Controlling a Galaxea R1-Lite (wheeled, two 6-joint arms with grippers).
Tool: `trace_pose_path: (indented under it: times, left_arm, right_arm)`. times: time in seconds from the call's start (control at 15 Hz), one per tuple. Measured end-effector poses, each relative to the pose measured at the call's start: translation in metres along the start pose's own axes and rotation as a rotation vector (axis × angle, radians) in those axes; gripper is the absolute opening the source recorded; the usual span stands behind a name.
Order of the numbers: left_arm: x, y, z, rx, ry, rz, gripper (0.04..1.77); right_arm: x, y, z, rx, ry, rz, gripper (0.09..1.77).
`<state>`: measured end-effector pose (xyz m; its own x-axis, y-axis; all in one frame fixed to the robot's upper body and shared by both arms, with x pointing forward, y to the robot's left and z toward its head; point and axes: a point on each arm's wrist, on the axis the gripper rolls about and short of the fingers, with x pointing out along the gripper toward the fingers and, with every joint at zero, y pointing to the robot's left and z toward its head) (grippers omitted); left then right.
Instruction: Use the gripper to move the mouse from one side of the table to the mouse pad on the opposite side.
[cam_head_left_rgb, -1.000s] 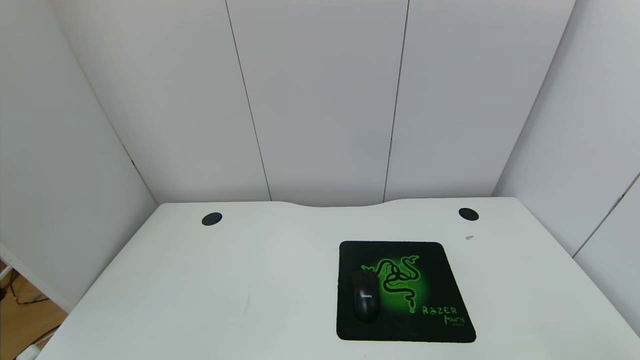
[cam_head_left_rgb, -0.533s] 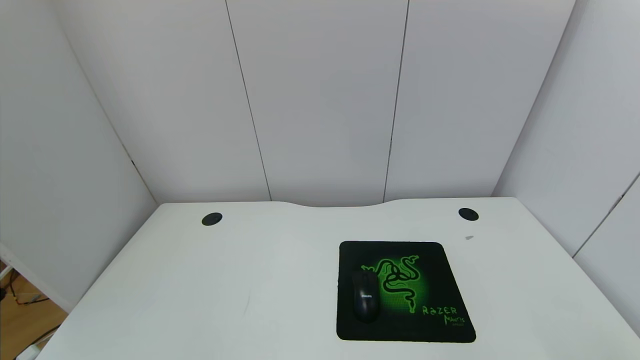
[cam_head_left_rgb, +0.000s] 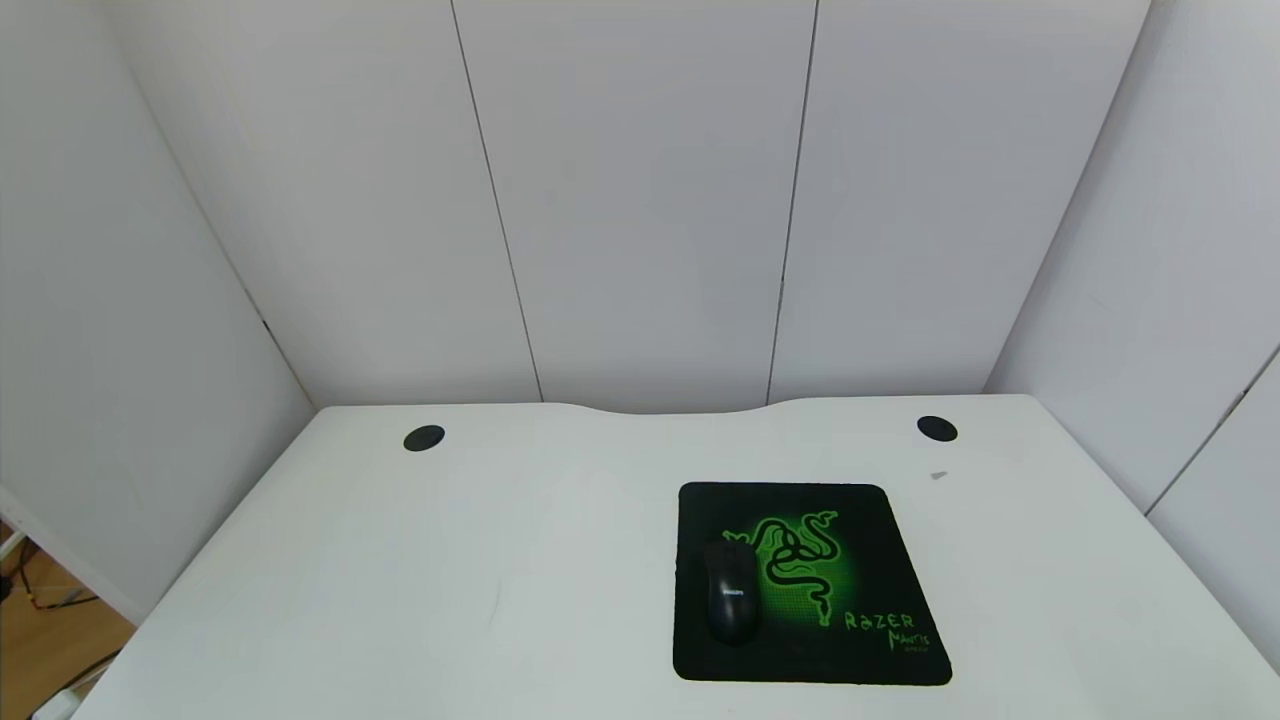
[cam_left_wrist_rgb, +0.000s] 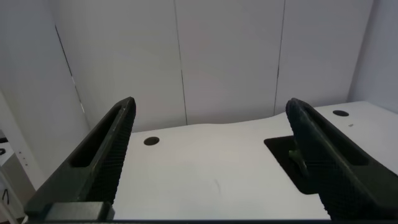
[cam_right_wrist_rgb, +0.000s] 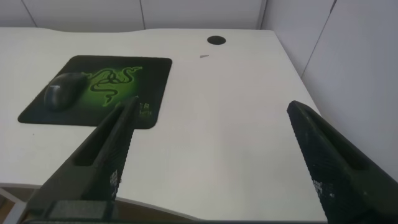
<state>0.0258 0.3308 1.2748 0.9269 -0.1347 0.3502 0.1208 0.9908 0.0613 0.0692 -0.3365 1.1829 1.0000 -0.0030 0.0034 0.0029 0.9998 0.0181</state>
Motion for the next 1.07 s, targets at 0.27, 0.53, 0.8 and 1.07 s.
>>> trace_pose_path:
  times: [0.27, 0.53, 0.8, 1.07]
  left_arm:
    - [0.009, 0.001, -0.047, -0.006, 0.131, 0.013, 1.72]
    - [0.010, 0.002, -0.086, -0.020, 0.272, 0.062, 1.72]
    - [0.007, 0.002, -0.101, -0.061, 0.362, 0.100, 1.72]
    - [0.008, 0.002, -0.101, -0.119, 0.354, 0.132, 1.72]
  right_arm:
    - [0.000, 0.000, 0.000, 0.000, 0.000, 0.001, 1.71]
    - [0.000, 0.000, 0.000, 0.000, 0.000, 0.001, 1.71]
    - [0.000, 0.000, 0.000, 0.000, 0.000, 0.000, 1.71]
    - [0.000, 0.000, 0.000, 0.000, 0.000, 0.001, 1.71]
